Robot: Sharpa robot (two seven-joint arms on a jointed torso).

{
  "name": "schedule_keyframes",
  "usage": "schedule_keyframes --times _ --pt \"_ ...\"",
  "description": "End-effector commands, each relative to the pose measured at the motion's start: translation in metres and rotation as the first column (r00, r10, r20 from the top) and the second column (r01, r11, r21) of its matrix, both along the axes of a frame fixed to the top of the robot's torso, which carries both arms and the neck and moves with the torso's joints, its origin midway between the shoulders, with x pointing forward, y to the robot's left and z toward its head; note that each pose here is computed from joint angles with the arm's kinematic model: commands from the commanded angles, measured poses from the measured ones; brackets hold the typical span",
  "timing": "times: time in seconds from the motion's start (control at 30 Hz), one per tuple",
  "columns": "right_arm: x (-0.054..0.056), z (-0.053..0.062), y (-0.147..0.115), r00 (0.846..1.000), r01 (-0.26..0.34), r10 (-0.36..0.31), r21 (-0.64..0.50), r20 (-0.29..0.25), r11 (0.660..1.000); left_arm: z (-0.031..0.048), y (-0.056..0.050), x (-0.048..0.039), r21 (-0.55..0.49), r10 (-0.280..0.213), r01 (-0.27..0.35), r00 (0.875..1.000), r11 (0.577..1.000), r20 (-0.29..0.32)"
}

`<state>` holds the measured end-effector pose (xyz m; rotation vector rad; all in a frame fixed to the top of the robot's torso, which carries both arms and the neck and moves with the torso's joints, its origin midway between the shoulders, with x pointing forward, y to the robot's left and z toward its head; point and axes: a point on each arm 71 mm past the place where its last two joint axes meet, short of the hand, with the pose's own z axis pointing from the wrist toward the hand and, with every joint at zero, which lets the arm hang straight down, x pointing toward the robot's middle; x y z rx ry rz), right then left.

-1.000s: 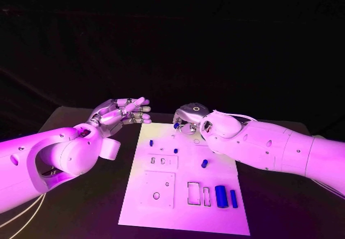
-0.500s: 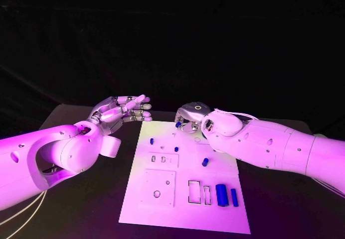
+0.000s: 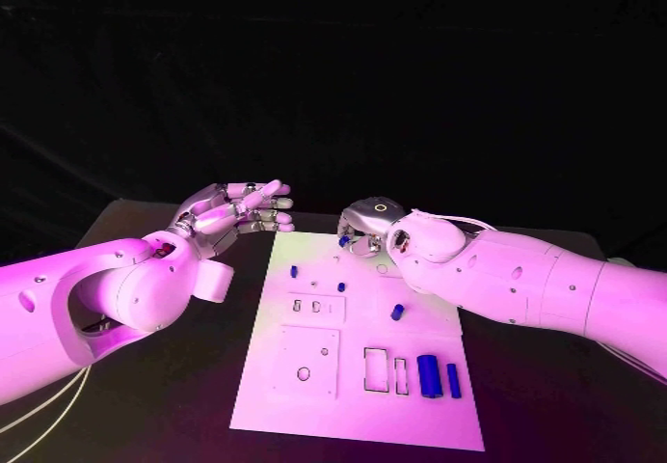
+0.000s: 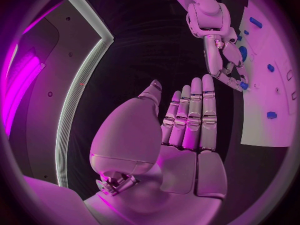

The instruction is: Assemble the parts on the task board

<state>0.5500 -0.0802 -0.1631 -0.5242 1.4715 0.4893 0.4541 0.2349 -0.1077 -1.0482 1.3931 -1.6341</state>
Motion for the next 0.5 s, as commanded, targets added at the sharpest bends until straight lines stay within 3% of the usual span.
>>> schedule_keyframes --times 0.03,0.5 --pt "0.0013 -0.0011 0.0002 1.0 0.01 -0.01 -0.01 -0.004 1.0 0.0019 -0.003 -0.001 -0.011 -0.025 0.025 1.0 1.0 0.007" --pt "0.0034 -0.0022 -0.0005 1.0 0.018 -0.018 -0.016 -0.007 1.0 0.0035 -0.0031 -0.0012 -0.011 -0.026 0.026 1.0 1.0 0.009"
